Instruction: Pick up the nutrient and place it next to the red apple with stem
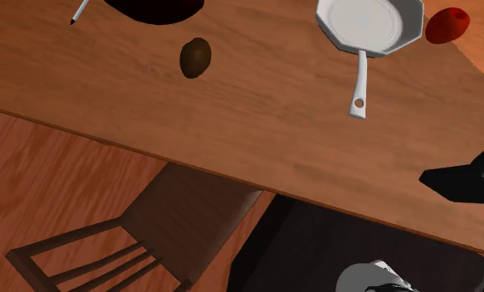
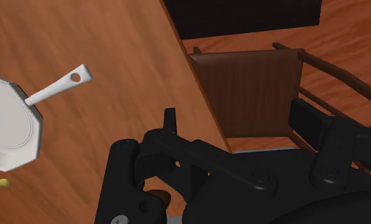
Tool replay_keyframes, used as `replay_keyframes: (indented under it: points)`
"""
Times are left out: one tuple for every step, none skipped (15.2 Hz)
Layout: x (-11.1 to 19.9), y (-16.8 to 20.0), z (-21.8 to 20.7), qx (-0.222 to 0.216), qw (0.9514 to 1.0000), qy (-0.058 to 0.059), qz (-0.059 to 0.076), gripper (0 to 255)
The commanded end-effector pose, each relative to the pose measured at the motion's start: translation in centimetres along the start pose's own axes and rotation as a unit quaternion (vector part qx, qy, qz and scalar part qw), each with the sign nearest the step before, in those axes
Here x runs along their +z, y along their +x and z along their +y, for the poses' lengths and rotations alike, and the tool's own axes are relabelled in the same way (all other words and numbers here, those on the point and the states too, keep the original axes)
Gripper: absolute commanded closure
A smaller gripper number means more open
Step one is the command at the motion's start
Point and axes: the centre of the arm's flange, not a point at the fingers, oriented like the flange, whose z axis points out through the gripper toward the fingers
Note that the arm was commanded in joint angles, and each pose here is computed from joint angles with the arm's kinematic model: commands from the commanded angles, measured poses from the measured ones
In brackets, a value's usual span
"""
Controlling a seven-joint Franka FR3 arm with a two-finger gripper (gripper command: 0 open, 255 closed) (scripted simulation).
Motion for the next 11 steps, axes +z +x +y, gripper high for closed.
replay_keyframes:
  points:
    - [0.0, 0.0, 0.0, 0.0, 1.0, 0.0, 0.0, 0]
    - [0.7, 1.0, -0.1, 0.017, 0.9998, 0.004, 0.002, 0]
    - [1.5, 2.0, -0.1, 0.034, 0.9994, 0.008, 0.004, 0]
    - [2.2, 3.0, -0.1, 0.05, 0.9986, 0.013, 0.006, 0]
    - [3.0, 4.0, -0.1, 0.067, 0.9976, 0.017, 0.008, 0]
    - [3.7, 5.1, 0.0, 0.084, 0.9962, 0.021, 0.01, 0]
    - [4.4, 6.1, 0.1, 0.101, 0.9945, 0.025, 0.012, 0]
    - [5.2, 7.1, 0.2, 0.117, 0.9926, 0.029, 0.014, 0]
    - [5.9, 8.1, 0.3, 0.134, 0.9903, 0.033, 0.017, 0]
    - [6.6, 9.1, 0.5, 0.151, 0.9877, 0.037, 0.019, 0]
    - [7.3, 10.1, 0.7, 0.167, 0.9849, 0.042, 0.021, 0]
